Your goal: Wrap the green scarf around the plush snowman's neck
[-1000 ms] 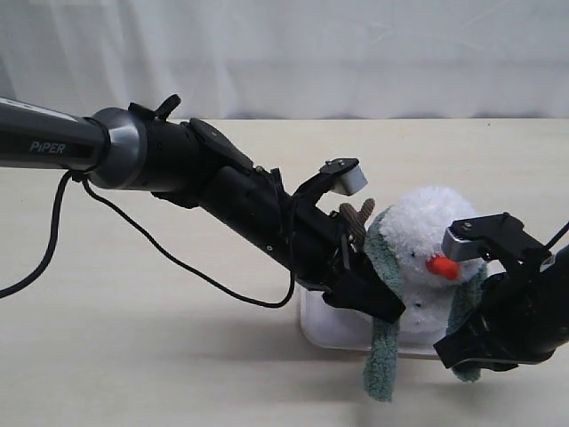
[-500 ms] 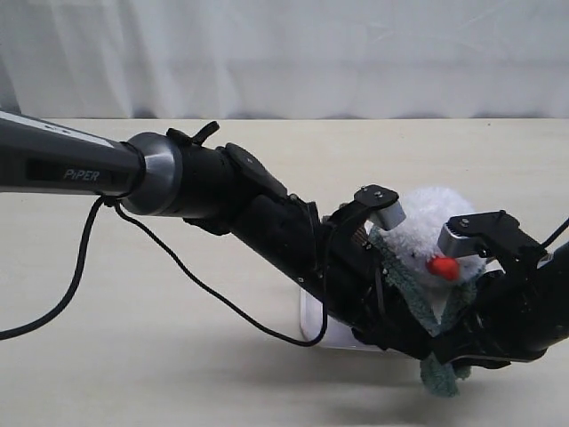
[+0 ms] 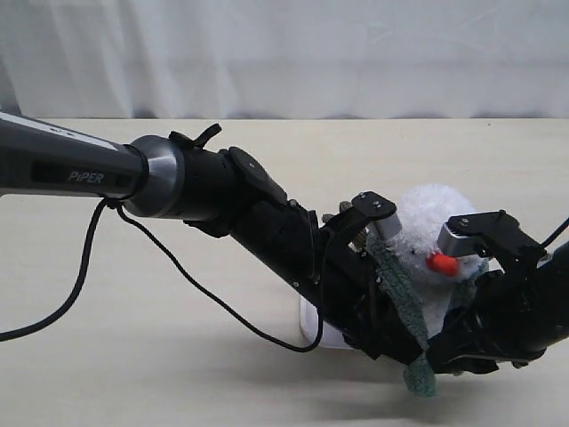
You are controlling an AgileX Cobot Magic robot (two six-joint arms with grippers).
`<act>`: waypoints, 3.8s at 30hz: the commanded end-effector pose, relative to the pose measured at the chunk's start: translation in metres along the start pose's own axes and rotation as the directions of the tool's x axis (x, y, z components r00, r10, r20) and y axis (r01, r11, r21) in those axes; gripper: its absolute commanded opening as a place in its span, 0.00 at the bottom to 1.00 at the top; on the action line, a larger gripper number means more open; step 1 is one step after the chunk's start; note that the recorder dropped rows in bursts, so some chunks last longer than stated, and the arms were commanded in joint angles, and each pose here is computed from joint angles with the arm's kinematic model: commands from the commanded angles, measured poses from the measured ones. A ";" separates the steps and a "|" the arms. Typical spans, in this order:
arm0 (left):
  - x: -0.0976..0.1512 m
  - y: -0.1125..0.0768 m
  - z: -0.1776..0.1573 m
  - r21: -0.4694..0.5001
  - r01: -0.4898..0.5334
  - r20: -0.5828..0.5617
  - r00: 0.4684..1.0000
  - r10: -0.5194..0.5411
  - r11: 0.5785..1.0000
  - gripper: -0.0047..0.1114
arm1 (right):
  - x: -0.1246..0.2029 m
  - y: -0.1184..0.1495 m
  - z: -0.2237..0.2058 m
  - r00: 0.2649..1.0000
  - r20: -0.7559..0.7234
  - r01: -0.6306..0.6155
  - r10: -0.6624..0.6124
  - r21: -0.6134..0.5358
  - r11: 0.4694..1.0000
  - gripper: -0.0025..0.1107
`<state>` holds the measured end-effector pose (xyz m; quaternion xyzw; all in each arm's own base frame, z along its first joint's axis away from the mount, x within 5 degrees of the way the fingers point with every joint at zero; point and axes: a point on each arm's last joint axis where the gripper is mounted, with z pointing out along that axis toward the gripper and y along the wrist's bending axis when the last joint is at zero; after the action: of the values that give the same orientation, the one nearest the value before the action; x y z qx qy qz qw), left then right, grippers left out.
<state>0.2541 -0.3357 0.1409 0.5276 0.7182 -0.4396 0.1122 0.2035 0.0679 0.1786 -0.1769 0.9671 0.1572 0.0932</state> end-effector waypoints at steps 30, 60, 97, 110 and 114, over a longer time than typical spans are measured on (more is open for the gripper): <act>-0.003 -0.008 0.003 0.062 -0.034 0.032 0.999 0.032 0.997 0.45 | -0.004 0.007 0.016 0.996 0.043 0.086 -0.080 -0.149 0.985 0.62; 0.015 0.030 -0.020 -0.153 -0.048 -0.116 0.993 0.030 0.987 0.44 | -0.005 -0.003 0.004 0.998 -0.038 0.047 -0.047 -0.003 0.999 0.06; 0.007 0.033 -0.020 -0.200 -0.064 -0.031 0.998 0.059 0.978 0.44 | -0.004 -0.015 0.016 0.990 -0.137 -0.010 0.020 0.068 0.998 0.55; 0.008 0.033 -0.020 -0.196 -0.077 -0.046 0.997 0.069 0.978 0.44 | -0.004 -0.003 -0.013 0.995 -0.099 0.011 -0.007 0.047 0.999 0.62; 0.008 0.033 -0.020 -0.194 -0.077 -0.047 0.997 0.069 0.978 0.44 | -0.002 -0.002 -0.022 0.998 -0.067 0.004 0.001 0.076 0.997 0.65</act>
<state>0.2856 -0.3137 0.1305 0.5453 0.7431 -0.3497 0.1680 0.2051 0.0621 0.1926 -0.1809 0.9739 0.1248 0.0570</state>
